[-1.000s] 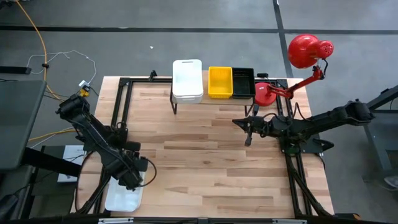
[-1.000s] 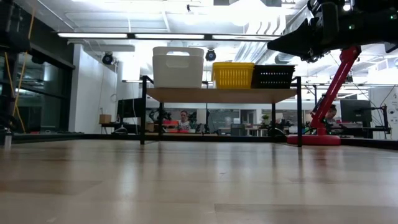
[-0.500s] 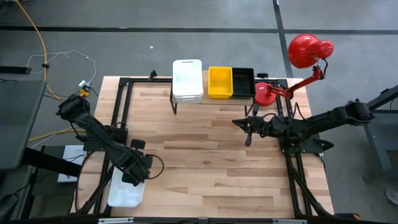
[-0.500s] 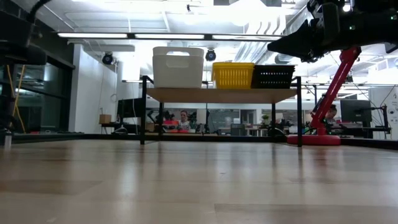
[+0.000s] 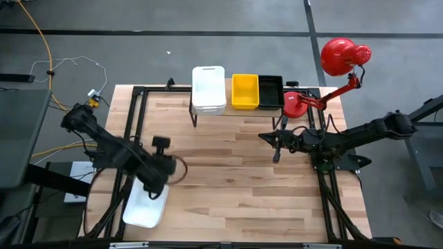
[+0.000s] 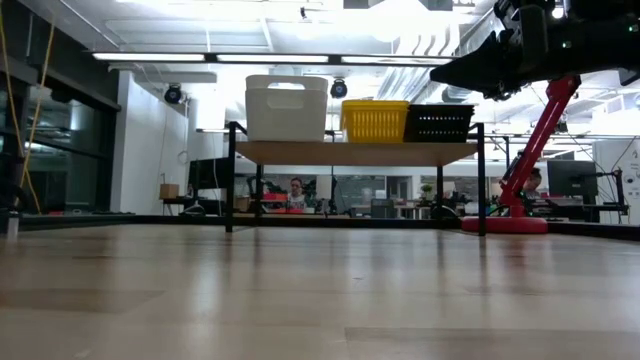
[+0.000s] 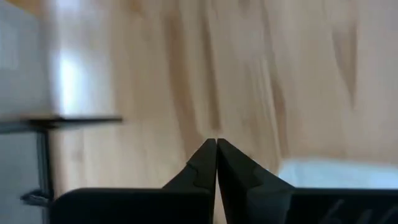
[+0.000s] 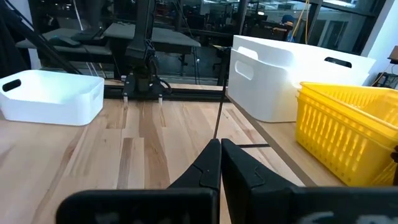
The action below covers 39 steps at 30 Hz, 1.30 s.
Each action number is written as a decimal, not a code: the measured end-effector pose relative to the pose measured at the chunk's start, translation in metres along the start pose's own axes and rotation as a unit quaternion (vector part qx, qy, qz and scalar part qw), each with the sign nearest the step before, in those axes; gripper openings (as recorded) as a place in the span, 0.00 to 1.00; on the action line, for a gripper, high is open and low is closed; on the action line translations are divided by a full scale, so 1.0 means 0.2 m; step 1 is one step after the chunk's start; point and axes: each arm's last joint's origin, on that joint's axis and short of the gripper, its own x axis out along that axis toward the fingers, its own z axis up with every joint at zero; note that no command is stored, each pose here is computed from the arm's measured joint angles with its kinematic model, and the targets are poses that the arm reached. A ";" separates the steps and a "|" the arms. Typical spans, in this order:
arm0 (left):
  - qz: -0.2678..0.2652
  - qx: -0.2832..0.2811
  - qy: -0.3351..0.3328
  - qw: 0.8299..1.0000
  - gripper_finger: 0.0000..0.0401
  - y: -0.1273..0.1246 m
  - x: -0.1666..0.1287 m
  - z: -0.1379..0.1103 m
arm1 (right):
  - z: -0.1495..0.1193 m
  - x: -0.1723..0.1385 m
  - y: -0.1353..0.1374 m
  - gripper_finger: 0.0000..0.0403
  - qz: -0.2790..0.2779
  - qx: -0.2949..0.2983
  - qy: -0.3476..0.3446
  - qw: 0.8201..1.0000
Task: Stack baskets on shelf by color
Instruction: Stack the white bin into the other white bin on the shelf
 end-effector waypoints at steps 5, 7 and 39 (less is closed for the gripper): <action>-0.019 -0.059 -0.060 0.996 0.00 0.13 -0.19 0.08 | 0.00 0.00 0.00 0.00 0.001 0.000 0.000 1.000; -0.027 -0.086 -0.055 0.994 0.00 0.14 -0.20 0.07 | 0.00 0.00 0.00 0.00 0.001 0.000 -0.001 1.000; -0.095 -0.048 0.213 0.971 0.56 -0.34 0.62 -0.46 | -0.01 0.00 0.00 0.00 0.002 0.007 0.006 1.000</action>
